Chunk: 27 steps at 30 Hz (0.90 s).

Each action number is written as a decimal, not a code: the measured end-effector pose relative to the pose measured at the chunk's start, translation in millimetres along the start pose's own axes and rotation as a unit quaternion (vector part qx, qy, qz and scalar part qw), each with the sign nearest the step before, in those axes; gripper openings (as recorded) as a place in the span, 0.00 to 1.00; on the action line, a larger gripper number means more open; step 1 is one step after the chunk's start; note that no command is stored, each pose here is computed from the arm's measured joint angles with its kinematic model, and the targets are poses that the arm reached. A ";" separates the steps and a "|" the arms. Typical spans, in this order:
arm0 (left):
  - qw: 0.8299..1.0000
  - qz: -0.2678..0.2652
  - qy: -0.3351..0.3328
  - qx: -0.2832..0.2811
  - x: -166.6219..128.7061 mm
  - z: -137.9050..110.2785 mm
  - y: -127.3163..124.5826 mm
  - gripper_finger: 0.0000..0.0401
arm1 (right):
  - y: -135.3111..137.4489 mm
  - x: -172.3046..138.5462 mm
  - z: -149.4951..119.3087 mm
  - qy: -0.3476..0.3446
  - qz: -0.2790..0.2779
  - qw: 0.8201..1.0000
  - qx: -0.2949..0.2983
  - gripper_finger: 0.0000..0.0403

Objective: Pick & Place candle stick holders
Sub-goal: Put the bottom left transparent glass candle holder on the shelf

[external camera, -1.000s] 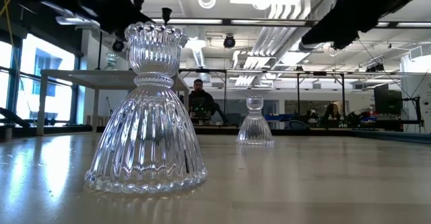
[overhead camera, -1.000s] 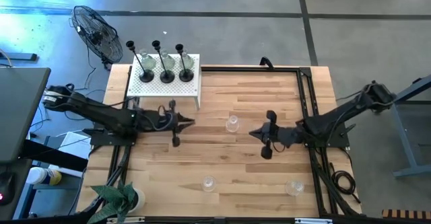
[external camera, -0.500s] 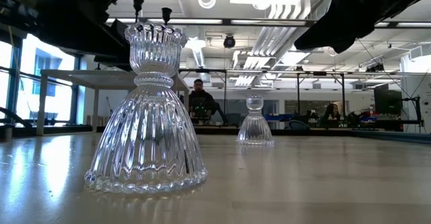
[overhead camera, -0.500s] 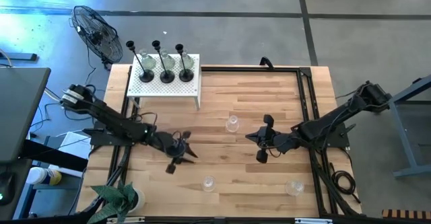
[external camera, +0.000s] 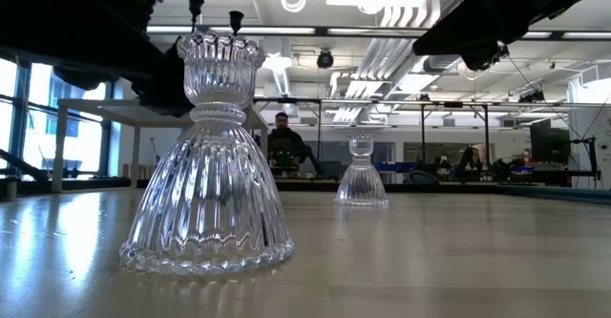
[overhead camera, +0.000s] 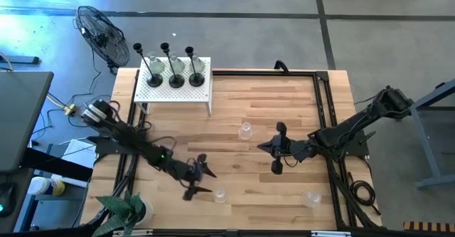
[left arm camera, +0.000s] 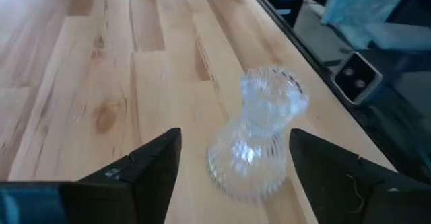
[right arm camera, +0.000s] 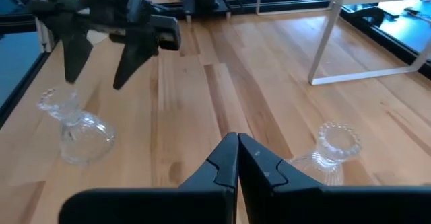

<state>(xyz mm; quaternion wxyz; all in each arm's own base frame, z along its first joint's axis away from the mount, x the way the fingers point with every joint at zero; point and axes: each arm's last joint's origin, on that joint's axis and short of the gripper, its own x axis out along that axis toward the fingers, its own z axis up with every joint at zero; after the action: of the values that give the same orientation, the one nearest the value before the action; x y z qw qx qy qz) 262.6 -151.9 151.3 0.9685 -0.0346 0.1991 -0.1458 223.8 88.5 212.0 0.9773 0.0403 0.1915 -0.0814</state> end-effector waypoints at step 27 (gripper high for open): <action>0.999 0.014 -0.011 -0.031 59.7 9.6 -32.6 0.68 | 4.3 -0.4 4.8 -0.013 0.052 0.999 -0.005 0.00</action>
<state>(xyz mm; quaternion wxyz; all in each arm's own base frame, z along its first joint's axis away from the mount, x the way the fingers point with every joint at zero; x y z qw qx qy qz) 310.1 -200.6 141.7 0.9709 -0.0636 0.1934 -0.1259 226.0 92.3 216.7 0.9828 0.0444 0.1765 -0.0301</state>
